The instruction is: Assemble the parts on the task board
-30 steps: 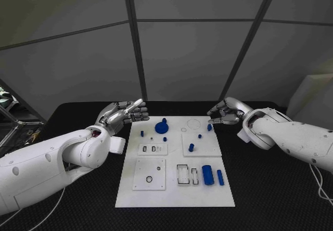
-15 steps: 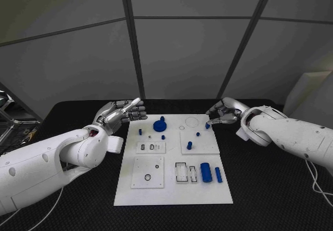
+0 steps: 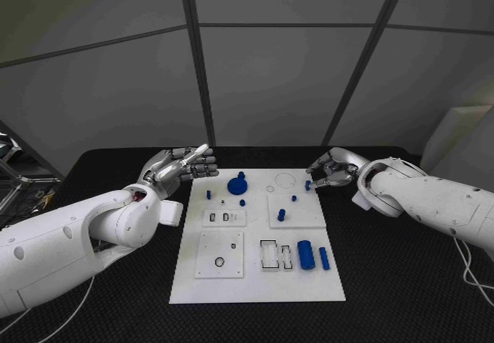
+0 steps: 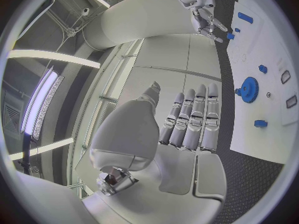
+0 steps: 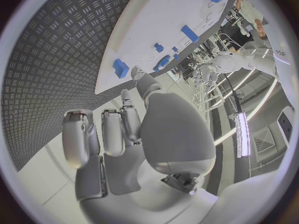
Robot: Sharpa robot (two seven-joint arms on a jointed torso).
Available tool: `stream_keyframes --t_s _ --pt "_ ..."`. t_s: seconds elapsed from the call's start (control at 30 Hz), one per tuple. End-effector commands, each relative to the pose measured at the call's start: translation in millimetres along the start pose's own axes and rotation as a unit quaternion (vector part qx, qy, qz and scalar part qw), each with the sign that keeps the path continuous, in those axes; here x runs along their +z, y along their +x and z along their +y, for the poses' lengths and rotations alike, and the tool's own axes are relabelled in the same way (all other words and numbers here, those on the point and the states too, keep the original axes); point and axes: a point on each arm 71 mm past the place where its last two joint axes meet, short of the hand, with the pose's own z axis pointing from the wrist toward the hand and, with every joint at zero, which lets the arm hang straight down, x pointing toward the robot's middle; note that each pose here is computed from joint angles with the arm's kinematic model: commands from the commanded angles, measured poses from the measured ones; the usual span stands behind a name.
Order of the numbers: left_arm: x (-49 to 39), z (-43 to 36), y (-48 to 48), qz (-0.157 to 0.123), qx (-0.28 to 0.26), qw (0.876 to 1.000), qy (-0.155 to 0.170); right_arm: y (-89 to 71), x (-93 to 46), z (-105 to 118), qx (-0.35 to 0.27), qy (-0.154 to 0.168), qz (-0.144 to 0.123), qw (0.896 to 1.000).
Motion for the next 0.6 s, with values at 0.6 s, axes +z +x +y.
stream_keyframes --t_s 0.6 --pt "0.8 -0.8 1.8 0.007 0.000 1.000 0.003 11.3 6.3 -2.5 -0.013 0.010 0.021 1.000"
